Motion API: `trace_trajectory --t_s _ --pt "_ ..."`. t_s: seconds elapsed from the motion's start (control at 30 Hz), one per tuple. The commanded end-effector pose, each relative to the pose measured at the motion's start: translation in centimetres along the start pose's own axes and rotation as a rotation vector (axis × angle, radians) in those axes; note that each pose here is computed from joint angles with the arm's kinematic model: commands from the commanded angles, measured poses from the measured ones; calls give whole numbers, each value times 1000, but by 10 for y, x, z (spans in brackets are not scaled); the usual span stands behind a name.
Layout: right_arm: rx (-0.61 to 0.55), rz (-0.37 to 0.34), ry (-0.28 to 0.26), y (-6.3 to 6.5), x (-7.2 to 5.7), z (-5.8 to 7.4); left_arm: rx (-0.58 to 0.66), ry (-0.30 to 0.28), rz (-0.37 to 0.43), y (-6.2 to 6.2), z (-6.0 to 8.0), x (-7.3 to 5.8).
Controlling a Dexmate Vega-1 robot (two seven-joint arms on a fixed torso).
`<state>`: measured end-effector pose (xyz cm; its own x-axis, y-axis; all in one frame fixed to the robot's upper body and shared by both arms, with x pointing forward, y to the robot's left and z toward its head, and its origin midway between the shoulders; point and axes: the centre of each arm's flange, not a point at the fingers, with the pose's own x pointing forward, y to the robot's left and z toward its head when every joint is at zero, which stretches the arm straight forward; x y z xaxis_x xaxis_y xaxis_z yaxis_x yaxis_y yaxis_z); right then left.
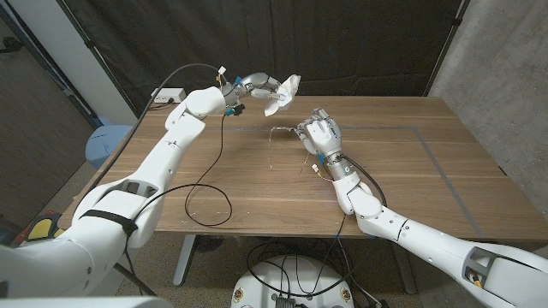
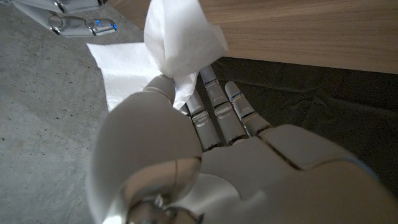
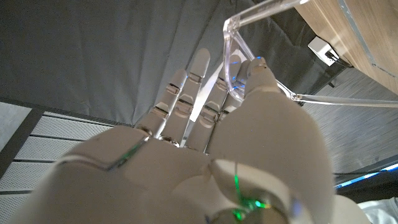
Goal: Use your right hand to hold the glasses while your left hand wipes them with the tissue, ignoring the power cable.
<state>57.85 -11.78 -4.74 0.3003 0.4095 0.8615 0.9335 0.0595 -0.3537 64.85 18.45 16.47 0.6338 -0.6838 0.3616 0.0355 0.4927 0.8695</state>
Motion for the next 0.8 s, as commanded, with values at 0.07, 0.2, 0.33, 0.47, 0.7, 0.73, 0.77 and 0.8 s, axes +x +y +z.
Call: trace_trajectory --t_s 0.07,0.2,0.33,0.47,0.7,0.73,0.77,0.8 --pt "-74 -4 12 0 5 -11 17 -7 -229 17 29 0" --pt "-83 -15 21 -3 6 -15 88 -9 -282 22 42 1" --pt "-78 -30 35 -6 8 -17 129 -15 -291 23 51 2" --pt "-52 -48 72 -10 10 -21 159 -26 -306 22 58 1" --pt "-48 -70 104 -14 15 -28 227 -13 -365 22 67 2" --pt "-50 -75 106 -14 16 -28 238 -10 -366 22 68 2" --pt "-45 -80 109 -15 16 -29 255 -7 -366 22 69 1" --pt "-44 -84 109 -16 17 -29 273 -3 -362 22 70 1"
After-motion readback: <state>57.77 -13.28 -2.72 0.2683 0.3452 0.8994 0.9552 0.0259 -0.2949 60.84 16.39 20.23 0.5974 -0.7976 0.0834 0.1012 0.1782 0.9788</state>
